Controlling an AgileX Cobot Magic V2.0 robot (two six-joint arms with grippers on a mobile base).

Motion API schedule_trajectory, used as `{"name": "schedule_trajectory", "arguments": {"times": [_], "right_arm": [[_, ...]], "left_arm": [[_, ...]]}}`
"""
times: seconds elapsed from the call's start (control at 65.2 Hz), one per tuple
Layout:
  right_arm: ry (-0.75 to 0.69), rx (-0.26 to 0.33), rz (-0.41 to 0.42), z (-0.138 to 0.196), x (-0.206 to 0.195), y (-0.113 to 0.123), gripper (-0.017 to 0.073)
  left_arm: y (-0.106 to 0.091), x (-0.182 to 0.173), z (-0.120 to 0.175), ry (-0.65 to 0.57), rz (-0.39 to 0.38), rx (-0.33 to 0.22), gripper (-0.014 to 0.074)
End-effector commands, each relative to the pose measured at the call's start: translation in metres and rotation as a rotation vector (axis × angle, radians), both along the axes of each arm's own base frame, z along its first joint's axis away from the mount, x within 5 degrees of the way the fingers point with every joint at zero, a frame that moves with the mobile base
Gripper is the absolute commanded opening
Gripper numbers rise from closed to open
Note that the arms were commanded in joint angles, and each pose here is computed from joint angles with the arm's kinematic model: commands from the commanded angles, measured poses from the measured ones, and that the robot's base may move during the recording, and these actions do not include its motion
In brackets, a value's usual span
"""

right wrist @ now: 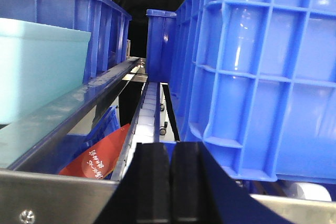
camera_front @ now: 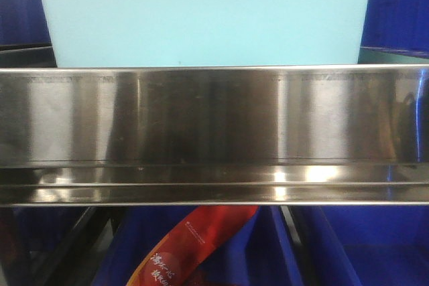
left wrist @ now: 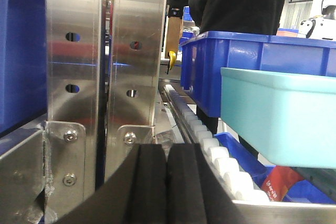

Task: Fetch blue bin and place on conveyor start
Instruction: 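Move both grippers down to the rims of the light-teal bin on the shelf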

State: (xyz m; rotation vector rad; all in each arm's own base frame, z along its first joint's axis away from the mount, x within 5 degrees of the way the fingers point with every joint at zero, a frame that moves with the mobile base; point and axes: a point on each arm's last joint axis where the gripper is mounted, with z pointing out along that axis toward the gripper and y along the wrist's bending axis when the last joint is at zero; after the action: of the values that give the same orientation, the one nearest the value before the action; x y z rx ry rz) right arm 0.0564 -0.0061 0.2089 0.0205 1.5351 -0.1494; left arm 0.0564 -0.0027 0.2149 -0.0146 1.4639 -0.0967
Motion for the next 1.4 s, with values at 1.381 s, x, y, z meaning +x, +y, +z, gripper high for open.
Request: {"name": "schedule_trajectory", "arguments": {"times": [1.381], "right_arm": [[-0.112,-0.016,0.008,0.046,-0.01,0.001,-0.0165]], "left_arm": [[-0.001,-0.008,0.03,-0.008,-0.013,0.007,-0.0111]]}}
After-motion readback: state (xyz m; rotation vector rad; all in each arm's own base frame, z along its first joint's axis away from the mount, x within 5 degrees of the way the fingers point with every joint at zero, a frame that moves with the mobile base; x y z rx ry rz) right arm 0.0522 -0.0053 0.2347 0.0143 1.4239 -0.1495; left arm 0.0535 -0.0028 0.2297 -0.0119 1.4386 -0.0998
